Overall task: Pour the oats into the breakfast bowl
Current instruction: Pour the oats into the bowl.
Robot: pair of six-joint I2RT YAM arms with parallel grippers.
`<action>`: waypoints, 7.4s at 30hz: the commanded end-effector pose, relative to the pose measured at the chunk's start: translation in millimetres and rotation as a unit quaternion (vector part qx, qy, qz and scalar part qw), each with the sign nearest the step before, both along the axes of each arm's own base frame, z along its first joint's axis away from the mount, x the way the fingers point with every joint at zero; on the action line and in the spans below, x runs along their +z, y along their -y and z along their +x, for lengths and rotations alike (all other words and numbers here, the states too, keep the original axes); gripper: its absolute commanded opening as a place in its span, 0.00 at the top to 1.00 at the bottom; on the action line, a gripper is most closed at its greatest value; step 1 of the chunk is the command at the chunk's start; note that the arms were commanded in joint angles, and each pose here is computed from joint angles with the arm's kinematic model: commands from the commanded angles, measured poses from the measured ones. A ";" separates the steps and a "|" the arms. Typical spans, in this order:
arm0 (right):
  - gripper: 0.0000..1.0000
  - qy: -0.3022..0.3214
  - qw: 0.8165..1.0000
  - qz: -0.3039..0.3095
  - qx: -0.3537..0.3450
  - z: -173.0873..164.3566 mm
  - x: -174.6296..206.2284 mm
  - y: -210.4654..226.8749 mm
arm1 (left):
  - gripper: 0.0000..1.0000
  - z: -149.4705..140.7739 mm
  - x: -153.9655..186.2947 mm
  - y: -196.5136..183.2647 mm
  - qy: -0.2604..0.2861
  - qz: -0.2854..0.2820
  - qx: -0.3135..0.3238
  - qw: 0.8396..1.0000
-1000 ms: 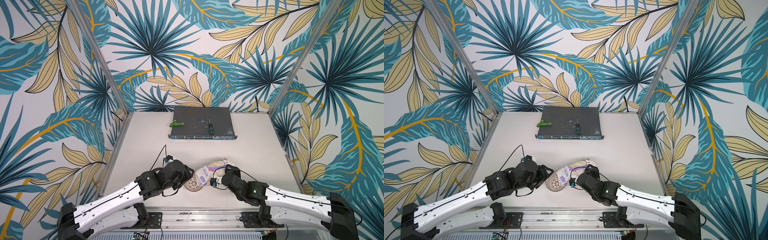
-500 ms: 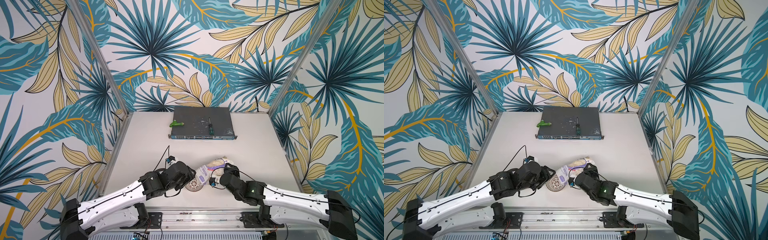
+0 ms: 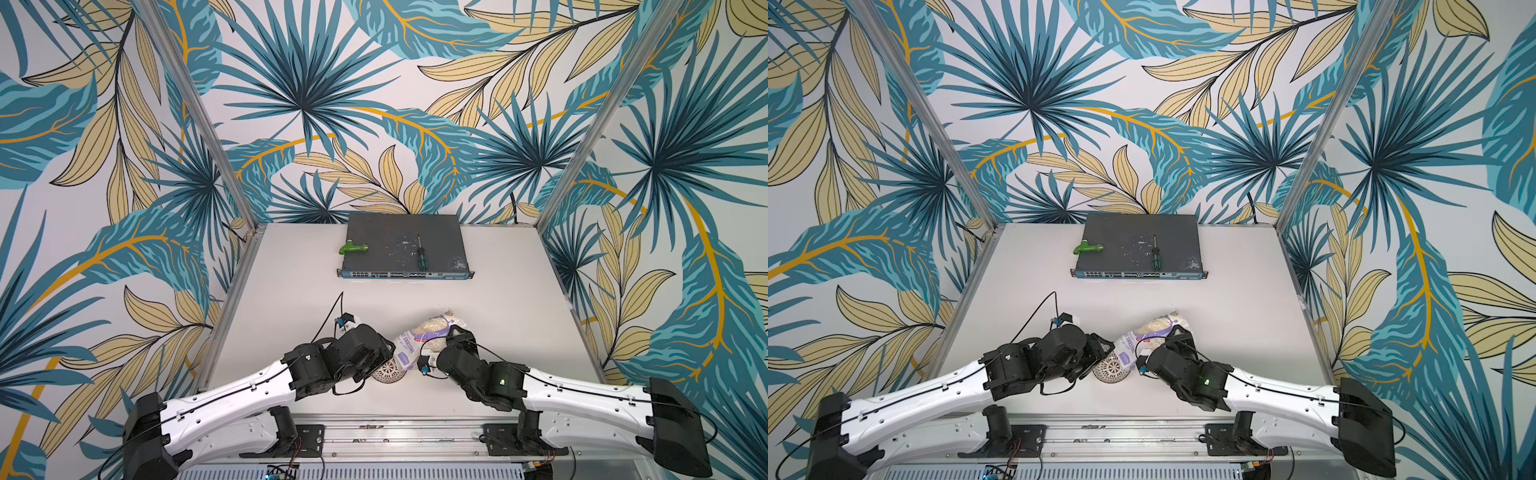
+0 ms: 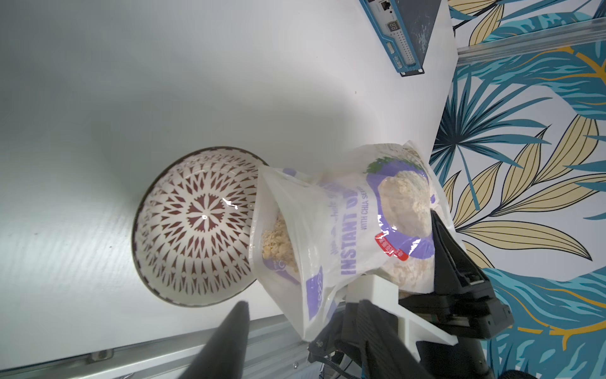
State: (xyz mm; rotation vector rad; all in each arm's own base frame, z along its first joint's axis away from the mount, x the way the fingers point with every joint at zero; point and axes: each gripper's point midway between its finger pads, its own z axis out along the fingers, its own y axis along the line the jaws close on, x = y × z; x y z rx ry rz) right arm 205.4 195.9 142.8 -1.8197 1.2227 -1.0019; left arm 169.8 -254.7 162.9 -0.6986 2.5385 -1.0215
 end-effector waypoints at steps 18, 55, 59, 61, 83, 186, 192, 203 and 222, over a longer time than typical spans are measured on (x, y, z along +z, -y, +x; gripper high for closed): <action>1.00 0.089 0.992 0.082 -0.036 11.4 63.1 -20.8 | 0.48 5.6 -8.5 6.0 0.006 0.009 0.003 1.000; 1.00 0.119 0.992 0.021 -0.025 9.8 65.9 -30.3 | 0.51 5.2 -23.5 -9.7 -0.002 0.017 0.037 0.999; 1.00 0.122 0.992 0.016 -0.023 9.6 66.8 -31.3 | 0.51 5.7 -23.5 -10.7 -0.001 0.018 0.039 0.999; 1.00 0.123 0.992 0.011 -0.024 9.9 66.9 -30.6 | 0.51 5.3 -24.0 -11.0 -0.002 0.019 0.039 0.999; 1.00 0.132 0.991 -0.010 0.000 4.3 70.9 -36.3 | 0.51 5.4 -26.0 -12.9 -0.003 0.022 0.043 0.999; 1.00 0.150 0.986 -0.076 0.010 2.7 92.4 -41.0 | 0.51 6.8 -37.3 -9.1 -0.014 0.013 0.055 0.998; 1.00 0.147 0.986 -0.080 0.010 2.4 92.3 -39.3 | 0.51 7.2 -38.3 -7.0 -0.016 0.012 0.054 0.998; 1.00 0.146 0.985 -0.086 0.013 2.7 88.7 -42.2 | 0.51 6.9 -38.9 -7.0 -0.017 0.013 0.054 0.998; 1.00 0.145 0.985 -0.089 0.012 3.0 82.4 -42.9 | 0.51 7.9 -39.0 -6.5 -0.016 0.012 0.056 0.998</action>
